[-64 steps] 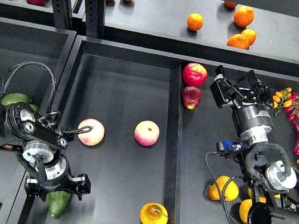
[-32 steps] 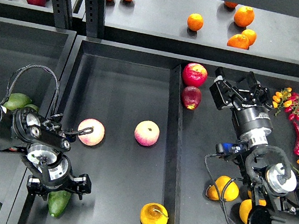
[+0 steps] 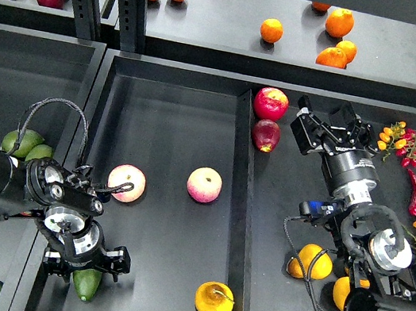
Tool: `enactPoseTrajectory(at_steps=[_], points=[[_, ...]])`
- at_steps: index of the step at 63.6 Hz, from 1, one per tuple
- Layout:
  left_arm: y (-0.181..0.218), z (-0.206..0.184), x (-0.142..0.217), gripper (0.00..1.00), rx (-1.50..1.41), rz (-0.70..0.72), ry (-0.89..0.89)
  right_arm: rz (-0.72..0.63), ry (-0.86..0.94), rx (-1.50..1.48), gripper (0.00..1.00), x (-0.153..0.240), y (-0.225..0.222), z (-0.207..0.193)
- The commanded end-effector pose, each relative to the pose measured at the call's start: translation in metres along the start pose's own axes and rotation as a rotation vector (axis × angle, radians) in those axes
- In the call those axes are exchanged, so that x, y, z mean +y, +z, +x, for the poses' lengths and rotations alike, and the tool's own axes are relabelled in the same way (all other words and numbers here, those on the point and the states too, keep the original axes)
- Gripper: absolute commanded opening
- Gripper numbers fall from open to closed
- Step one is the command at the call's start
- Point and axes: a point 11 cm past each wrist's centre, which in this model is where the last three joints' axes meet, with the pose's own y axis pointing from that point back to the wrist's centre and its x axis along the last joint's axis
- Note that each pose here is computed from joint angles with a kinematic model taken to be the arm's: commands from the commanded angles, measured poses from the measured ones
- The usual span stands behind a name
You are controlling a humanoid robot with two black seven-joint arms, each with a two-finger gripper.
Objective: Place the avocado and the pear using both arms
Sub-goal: 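Lower left gripper over the green avocado and close on it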
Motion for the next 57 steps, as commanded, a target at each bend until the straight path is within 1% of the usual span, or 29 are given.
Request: enactPoseTrajectory(at_steps=[1, 17, 20, 28, 32, 38, 43, 46, 50, 53, 57], points=[[-0.0014, 0.0016, -0.0009, 0.97, 0.003, 0.002, -0.002, 0.002, -0.003, -0.003, 0.99, 0.0001, -0.0005, -0.0004], [-0.0043, 0.0019, -0.0041, 0.93, 0.010, 0.004, -0.009, 0.003, 0.000, -0.007, 0.99, 0.0035, -0.0001, 0.0021], [-0.0037, 0.0026, -0.0035, 0.91, 0.010, 0.001, -0.012, 0.002, -0.002, -0.007, 0.99, 0.0035, 0.0001, 0.0017], [-0.0044, 0.0050, -0.0025, 0.87, 0.002, 0.002, -0.025, 0.003, 0.000, -0.007, 0.99, 0.0039, 0.0000, 0.0023], [-0.0043, 0.0045, -0.0026, 0.81, 0.003, 0.000, -0.032, 0.003, 0.001, -0.009, 0.99, 0.0054, 0.0002, 0.0037], [-0.0039, 0.0046, -0.0023, 0.77, 0.004, -0.003, -0.037, 0.004, 0.002, -0.010, 0.99, 0.0067, 0.0000, 0.0048], [-0.0034, 0.0027, -0.0021, 0.69, -0.003, -0.005, -0.055, 0.004, 0.002, -0.010, 0.99, 0.0074, 0.0001, 0.0051], [-0.0040, 0.0028, -0.0018, 0.66, -0.003, -0.005, -0.060, 0.004, 0.004, -0.011, 0.99, 0.0078, 0.0004, 0.0059], [-0.0046, 0.0020, -0.0017, 0.60, -0.008, -0.005, -0.070, 0.004, 0.003, -0.010, 0.99, 0.0078, 0.0004, 0.0057], [-0.0052, 0.0038, -0.0007, 0.52, -0.006, -0.007, -0.076, 0.004, 0.003, -0.010, 0.99, 0.0078, 0.0004, 0.0057], [-0.0046, 0.0031, 0.0002, 0.48, -0.013, -0.010, -0.088, 0.005, 0.002, -0.011, 0.99, 0.0078, 0.0000, 0.0055]])
